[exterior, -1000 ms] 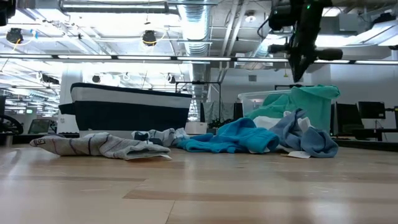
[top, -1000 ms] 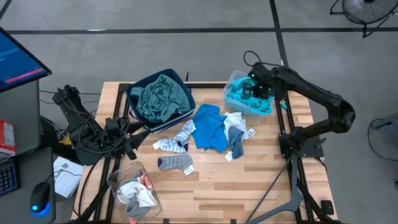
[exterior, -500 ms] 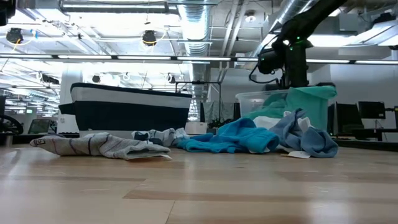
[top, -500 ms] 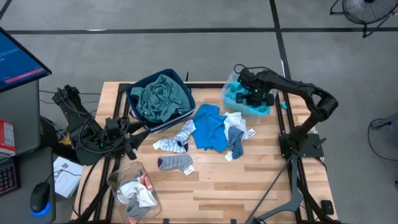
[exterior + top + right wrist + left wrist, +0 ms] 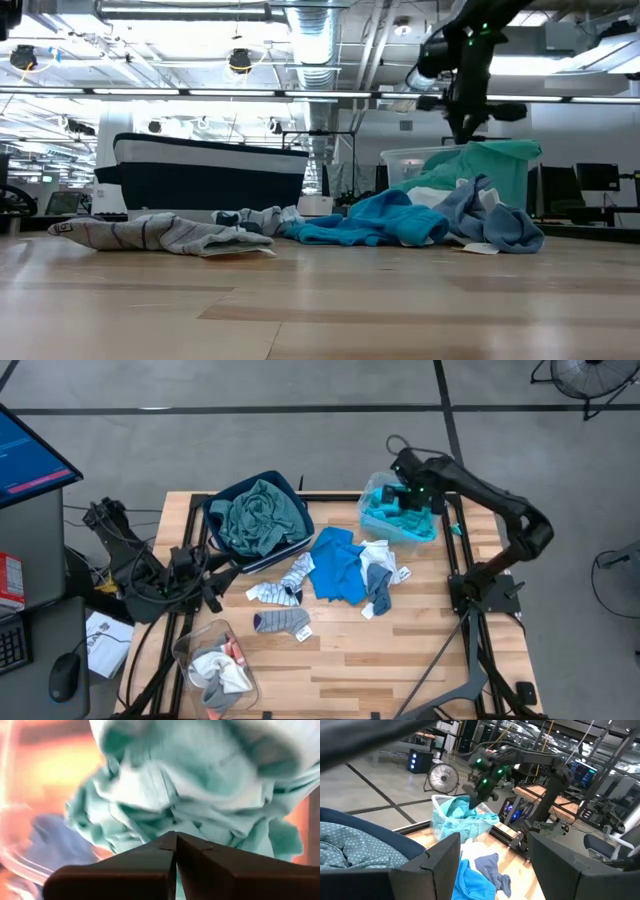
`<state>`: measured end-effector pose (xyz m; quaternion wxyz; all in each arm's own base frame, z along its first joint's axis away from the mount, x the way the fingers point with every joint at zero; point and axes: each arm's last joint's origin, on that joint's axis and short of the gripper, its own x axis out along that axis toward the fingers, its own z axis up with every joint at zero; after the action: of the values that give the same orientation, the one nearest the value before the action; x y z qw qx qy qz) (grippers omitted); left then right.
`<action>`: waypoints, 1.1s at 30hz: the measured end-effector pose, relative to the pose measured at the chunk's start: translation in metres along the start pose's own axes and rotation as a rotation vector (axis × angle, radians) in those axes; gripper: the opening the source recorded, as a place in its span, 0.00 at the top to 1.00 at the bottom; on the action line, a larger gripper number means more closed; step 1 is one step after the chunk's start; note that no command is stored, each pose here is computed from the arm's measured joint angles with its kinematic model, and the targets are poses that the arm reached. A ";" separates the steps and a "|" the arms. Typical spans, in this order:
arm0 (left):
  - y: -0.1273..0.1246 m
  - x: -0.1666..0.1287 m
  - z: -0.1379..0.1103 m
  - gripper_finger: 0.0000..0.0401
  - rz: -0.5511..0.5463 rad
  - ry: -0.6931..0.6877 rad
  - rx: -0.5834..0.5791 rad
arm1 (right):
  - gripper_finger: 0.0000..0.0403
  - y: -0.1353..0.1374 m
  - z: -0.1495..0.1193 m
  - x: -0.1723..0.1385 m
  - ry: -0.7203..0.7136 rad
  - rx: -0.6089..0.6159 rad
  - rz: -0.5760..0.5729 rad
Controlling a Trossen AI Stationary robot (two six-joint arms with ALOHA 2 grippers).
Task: Pick & Place Cloths
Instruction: Put the light blue shorts into the white bin
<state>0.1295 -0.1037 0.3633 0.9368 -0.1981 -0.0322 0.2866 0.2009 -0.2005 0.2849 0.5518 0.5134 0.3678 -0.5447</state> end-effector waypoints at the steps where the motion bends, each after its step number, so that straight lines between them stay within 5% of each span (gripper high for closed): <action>1: 0.000 0.001 0.000 0.47 0.006 -0.003 -0.002 | 1.00 0.001 0.001 -0.005 -0.023 0.021 0.016; 7: 0.002 0.006 0.001 0.47 0.037 -0.016 -0.006 | 1.00 0.005 0.000 0.007 -0.027 0.125 -0.055; 13: 0.002 0.009 0.002 0.47 0.048 -0.020 -0.006 | 1.00 0.033 0.015 0.032 -0.268 0.269 0.005; 17: 0.004 0.007 0.004 0.47 0.042 -0.018 -0.013 | 1.00 0.037 0.017 0.056 -0.239 0.307 -0.056; 25: 0.008 0.006 0.009 0.47 0.037 -0.018 0.013 | 1.00 0.029 0.004 0.102 -0.132 0.255 -0.219; 33: 0.009 0.008 0.009 0.47 0.046 -0.021 0.017 | 1.00 0.022 -0.003 0.149 -0.037 0.127 -0.163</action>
<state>0.1298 -0.0899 0.3677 0.9312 -0.1876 -0.0349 0.3105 0.2433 -0.2338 0.1442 0.4785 0.5055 0.3630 -0.6194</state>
